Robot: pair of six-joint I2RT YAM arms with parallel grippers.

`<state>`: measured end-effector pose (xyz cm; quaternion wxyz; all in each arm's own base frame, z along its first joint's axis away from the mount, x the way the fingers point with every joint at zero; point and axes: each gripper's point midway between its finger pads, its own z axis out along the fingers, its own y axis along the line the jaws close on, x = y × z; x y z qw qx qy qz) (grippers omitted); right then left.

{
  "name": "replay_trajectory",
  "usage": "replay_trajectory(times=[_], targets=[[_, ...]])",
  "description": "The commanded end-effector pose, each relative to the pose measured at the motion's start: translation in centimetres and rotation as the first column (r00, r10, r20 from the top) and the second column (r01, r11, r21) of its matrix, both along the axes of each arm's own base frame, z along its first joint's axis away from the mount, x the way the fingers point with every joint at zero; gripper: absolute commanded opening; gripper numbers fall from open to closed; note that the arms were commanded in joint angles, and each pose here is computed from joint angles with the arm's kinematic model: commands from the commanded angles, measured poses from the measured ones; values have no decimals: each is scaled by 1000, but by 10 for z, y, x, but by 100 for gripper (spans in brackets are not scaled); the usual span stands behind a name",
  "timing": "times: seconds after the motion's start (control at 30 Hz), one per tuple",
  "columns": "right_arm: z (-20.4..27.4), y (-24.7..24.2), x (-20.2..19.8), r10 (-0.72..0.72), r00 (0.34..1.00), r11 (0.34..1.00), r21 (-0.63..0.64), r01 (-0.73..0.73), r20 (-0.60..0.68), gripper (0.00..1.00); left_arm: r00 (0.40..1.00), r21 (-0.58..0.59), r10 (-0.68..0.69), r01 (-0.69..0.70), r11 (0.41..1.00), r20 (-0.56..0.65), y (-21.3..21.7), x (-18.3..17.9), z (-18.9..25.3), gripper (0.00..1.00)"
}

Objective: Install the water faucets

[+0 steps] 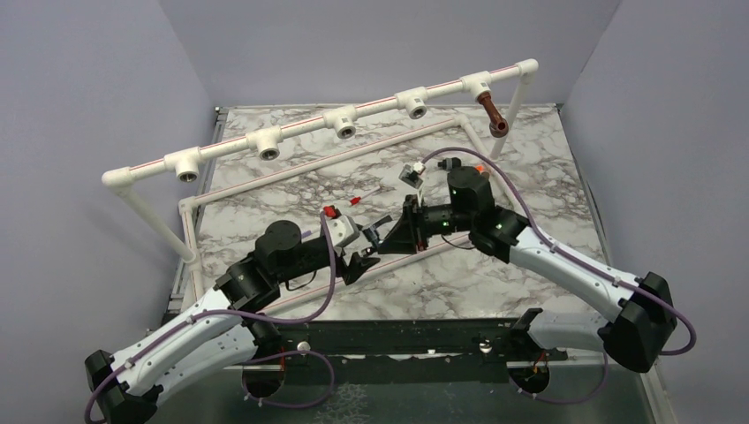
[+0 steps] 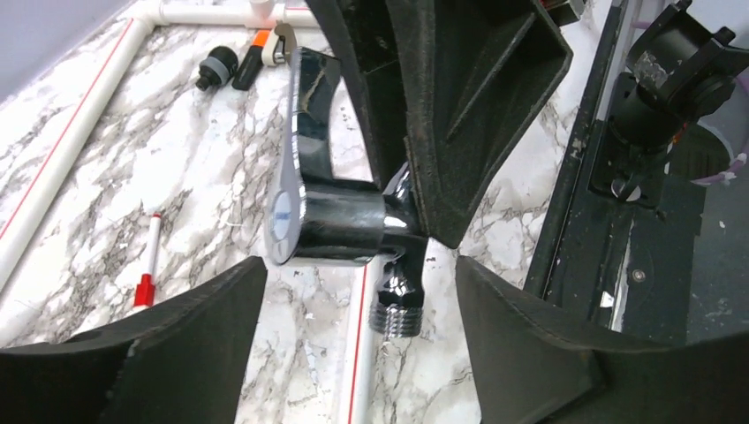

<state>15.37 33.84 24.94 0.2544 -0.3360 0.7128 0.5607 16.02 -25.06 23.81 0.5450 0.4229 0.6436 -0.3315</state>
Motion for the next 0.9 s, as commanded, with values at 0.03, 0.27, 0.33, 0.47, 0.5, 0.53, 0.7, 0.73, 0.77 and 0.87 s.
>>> replay_trajectory(times=[0.03, 0.27, 0.33, 0.47, 0.5, 0.53, 0.7, 0.73, 0.77, 0.87], targets=[[22, -9, 0, -59, 990, 995, 85, 49, 129, 0, 999, -82, -19, 23, 996, 47, -1, -5, 23, 83], [27, -27, 6, -189, 954, 976, 151, 157, 234, 1, 994, -142, -101, 107, 984, 52, -7, -20, 40, 85], [27, -33, 6, -219, 937, 969, 174, 176, 271, 0, 992, -153, -112, 118, 981, 51, -8, -21, 43, 85], [29, -48, 9, -292, 876, 949, 230, 215, 384, 1, 992, -167, -124, 128, 978, 38, -11, -21, 50, 85], [30, -53, 11, -316, 853, 942, 245, 230, 415, 1, 992, -168, -125, 129, 977, 37, -12, -20, 53, 85], [30, -57, 13, -337, 831, 935, 259, 241, 443, 1, 991, -172, -126, 131, 976, 40, -13, -20, 57, 85], [37, -74, 20, -419, 706, 905, 328, 271, 571, 1, 989, -204, -147, 151, 967, 33, -18, -22, 81, 85], [39, -77, 22, -434, 678, 899, 338, 279, 593, 1, 989, -203, -148, 151, 968, 28, -19, -21, 85, 85], [41, -80, 25, -448, 649, 893, 344, 290, 615, 1, 990, -200, -142, 144, 969, 24, -21, -18, 91, 85], [48, -88, 35, -487, 573, 874, 359, 328, 659, 1, 992, -180, -125, 126, 976, 18, -26, -9, 108, 85]])
